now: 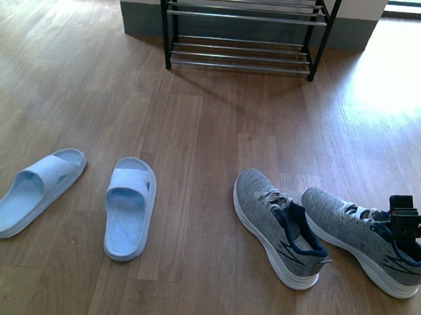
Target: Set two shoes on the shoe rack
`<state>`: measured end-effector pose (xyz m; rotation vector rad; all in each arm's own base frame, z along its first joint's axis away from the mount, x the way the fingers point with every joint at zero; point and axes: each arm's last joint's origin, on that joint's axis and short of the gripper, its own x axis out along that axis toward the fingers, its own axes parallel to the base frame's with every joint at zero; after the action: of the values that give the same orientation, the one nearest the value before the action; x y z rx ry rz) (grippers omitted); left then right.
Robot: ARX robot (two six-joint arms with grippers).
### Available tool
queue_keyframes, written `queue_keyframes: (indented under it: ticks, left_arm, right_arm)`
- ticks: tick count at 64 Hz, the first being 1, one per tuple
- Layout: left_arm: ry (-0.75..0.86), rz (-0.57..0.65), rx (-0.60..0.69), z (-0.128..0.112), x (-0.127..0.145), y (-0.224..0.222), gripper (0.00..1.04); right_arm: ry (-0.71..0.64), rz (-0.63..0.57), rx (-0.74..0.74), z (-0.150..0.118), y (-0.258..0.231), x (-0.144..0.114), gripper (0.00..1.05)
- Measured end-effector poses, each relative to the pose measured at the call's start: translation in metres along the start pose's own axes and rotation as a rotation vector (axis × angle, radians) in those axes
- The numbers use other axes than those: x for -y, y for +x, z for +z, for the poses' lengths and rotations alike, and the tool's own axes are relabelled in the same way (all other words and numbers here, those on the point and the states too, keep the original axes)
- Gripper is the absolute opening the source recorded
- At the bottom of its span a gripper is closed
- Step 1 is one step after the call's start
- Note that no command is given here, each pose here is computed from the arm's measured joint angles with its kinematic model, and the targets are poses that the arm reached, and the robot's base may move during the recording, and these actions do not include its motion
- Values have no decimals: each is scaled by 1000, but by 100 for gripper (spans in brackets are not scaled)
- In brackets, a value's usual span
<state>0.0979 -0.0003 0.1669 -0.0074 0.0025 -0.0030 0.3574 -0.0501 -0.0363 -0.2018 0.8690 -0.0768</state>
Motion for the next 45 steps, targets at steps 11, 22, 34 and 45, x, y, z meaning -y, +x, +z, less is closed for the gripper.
queue_keyframes:
  ticks: [11,22,34,45]
  left_arm:
    - [0,0,0,0,0,0,95]
    - [0,0,0,0,0,0,95]
    - [0,0,0,0,0,0,95]
    - [0,0,0,0,0,0,95]
  right_arm:
    - [-53,-47,-58,-3,36,6,96]
    - [-95,-79,-87,-11,56,8,96]
    - [-109,-89,-119,-12,71,13,96]
    - [-120,-65,-150,-13,79,13,96]
